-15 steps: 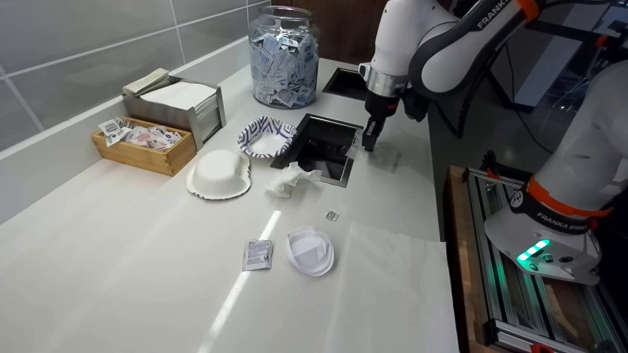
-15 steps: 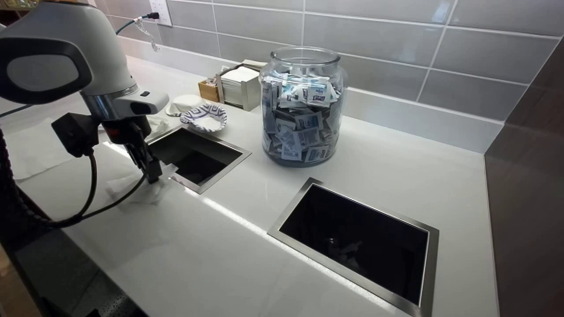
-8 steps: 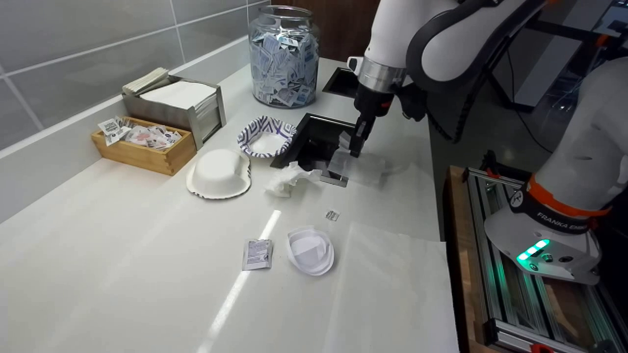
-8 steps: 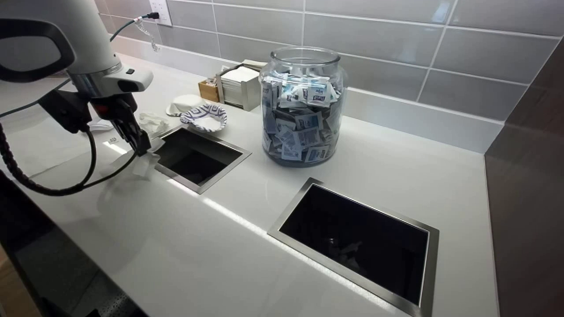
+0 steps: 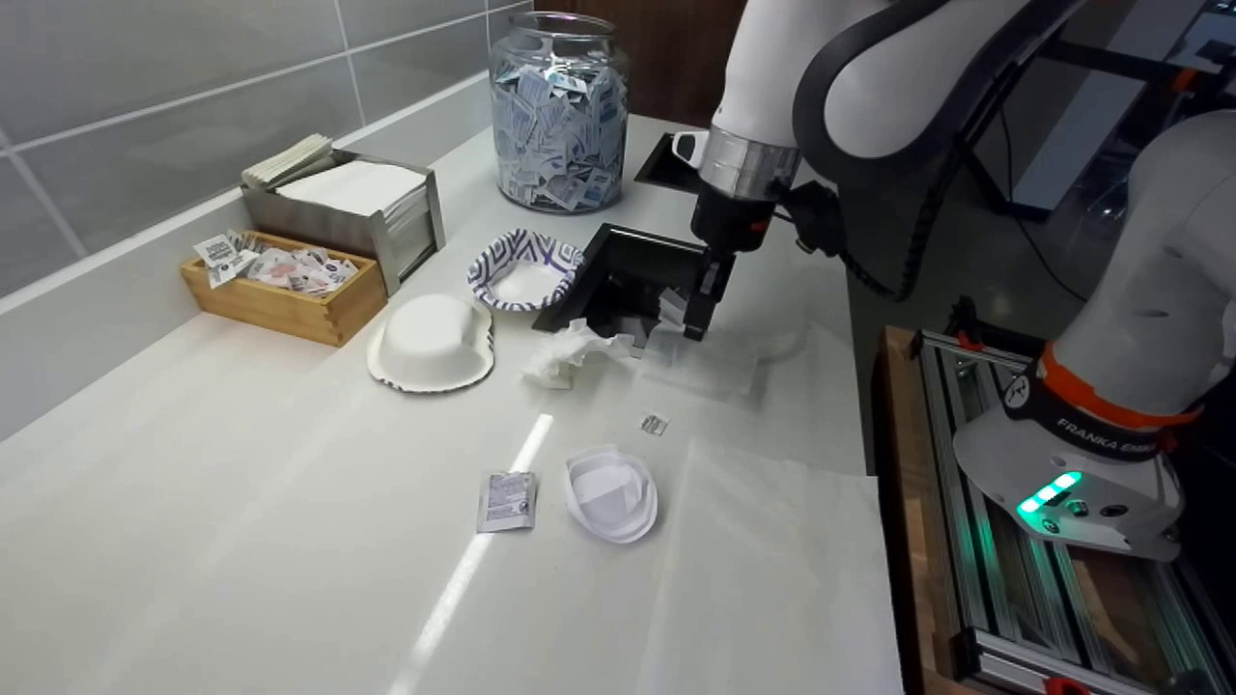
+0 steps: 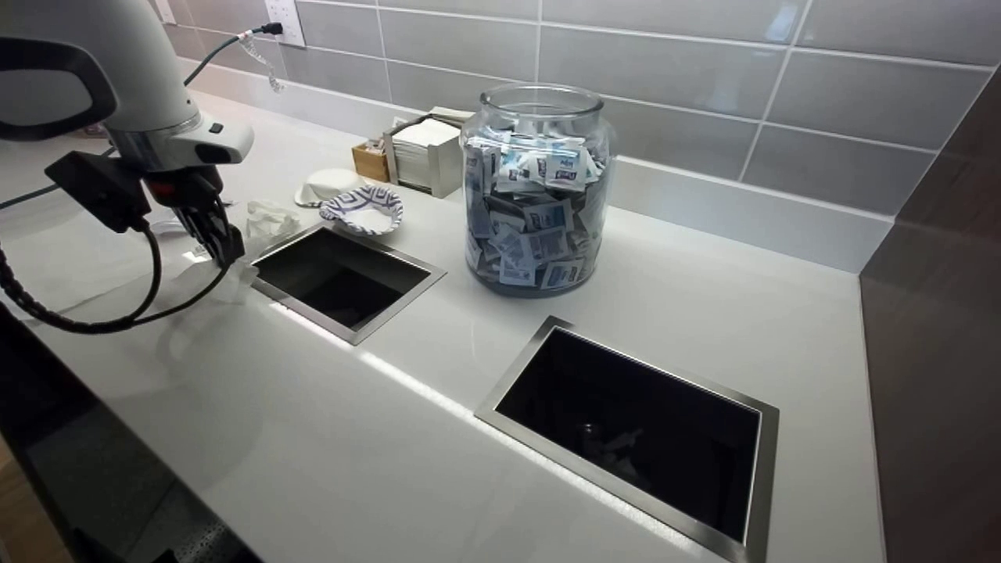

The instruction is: Use the right paper towel to clean the surface

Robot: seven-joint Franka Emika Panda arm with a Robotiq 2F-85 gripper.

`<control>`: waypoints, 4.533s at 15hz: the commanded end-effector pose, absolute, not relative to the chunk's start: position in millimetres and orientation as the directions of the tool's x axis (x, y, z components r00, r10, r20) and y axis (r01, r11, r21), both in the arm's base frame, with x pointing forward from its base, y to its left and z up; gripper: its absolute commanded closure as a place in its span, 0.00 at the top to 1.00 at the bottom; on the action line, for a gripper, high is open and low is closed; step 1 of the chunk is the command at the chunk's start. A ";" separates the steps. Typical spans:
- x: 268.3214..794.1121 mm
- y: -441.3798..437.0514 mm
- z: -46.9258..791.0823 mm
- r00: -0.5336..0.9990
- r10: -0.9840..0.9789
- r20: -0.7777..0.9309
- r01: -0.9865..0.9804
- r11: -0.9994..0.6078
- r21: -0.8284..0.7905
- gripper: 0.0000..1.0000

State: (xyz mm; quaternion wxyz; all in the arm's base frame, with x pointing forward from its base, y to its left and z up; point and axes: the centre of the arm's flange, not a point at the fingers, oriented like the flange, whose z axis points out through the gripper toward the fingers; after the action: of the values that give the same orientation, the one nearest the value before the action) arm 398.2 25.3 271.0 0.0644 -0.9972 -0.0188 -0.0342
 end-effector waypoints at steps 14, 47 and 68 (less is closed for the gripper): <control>386.0 -24.3 236.8 0.997 0.060 0.038 0.059 -0.998 0.022 0.03; 450.3 -55.6 332.6 0.946 0.017 0.325 0.005 -0.999 0.036 0.35; 432.5 -21.3 370.7 0.930 -0.030 0.367 -0.055 -0.997 0.058 1.00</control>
State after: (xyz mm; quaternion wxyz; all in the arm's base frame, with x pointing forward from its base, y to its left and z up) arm 458.4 -33.2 352.6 -0.0380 -0.9832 -0.0018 -0.1786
